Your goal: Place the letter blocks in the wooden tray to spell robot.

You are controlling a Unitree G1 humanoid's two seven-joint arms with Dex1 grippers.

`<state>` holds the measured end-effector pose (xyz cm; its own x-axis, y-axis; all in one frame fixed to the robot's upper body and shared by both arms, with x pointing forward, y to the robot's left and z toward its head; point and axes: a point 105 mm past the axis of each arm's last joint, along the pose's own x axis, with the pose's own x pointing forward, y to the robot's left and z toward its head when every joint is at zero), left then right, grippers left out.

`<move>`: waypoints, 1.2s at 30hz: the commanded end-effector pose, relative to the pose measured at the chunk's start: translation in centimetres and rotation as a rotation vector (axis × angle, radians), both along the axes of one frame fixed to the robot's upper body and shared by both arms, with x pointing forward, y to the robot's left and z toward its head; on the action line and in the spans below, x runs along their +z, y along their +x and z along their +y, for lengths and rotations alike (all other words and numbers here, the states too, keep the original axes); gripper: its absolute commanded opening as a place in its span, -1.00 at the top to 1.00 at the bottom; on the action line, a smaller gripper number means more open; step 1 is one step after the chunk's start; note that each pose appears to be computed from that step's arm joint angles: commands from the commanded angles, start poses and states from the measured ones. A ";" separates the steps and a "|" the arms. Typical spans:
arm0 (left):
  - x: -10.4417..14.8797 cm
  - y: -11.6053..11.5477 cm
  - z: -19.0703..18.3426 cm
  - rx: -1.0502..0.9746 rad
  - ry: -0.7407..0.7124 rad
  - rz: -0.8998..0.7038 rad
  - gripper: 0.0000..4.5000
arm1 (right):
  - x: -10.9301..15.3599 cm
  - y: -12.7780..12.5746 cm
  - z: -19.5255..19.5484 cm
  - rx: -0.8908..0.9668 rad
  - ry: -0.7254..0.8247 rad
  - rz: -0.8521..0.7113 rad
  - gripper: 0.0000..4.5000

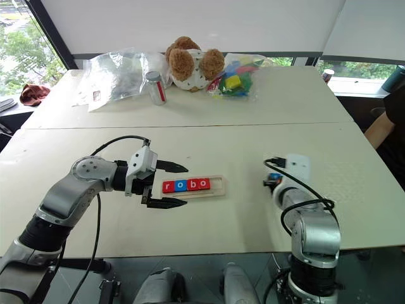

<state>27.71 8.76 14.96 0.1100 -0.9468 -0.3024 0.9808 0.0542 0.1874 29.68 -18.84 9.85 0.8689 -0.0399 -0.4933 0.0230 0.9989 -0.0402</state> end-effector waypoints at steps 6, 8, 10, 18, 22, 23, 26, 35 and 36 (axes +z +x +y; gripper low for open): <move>0.4 0.1 0.7 0.016 0.004 -0.038 -1.00 | -0.6 -0.9 3.1 0.063 0.060 0.039 0.27; 0.5 0.1 0.8 0.019 0.006 -0.039 -1.00 | -0.7 -0.9 3.2 0.069 0.063 0.044 -0.17; 0.5 0.2 0.8 0.021 0.007 -0.041 -1.00 | -0.9 -0.9 3.3 0.079 0.059 0.053 -0.62; 0.8 0.3 1.3 0.030 0.012 -0.050 -1.00 | 2.7 -0.2 2.5 0.140 -0.025 -0.080 -0.96; 1.4 0.4 1.9 0.025 0.012 -0.040 -1.00 | 6.2 0.4 4.0 0.492 0.045 -0.194 -0.96; 1.4 0.3 2.0 0.018 0.019 -0.039 -1.00 | 6.7 0.3 3.7 0.607 0.010 -0.202 -0.96; 1.3 0.1 2.4 0.004 0.049 -0.042 -1.00 | 6.9 -0.1 2.3 0.879 -0.061 -0.198 -0.96; 1.8 -0.8 3.0 -0.002 0.089 -0.058 -1.00 | 2.7 2.3 -2.5 1.221 -0.182 -0.111 -0.96; 1.9 -0.8 3.1 0.011 0.086 -0.058 -1.00 | 2.1 2.3 -2.7 1.248 -0.189 -0.100 -0.96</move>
<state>27.01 11.63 15.72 0.1110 -0.9135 -0.3914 0.9776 0.0294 0.2085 31.99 -21.54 11.94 0.4337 0.7531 -0.4947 -0.9003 0.3853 -0.2026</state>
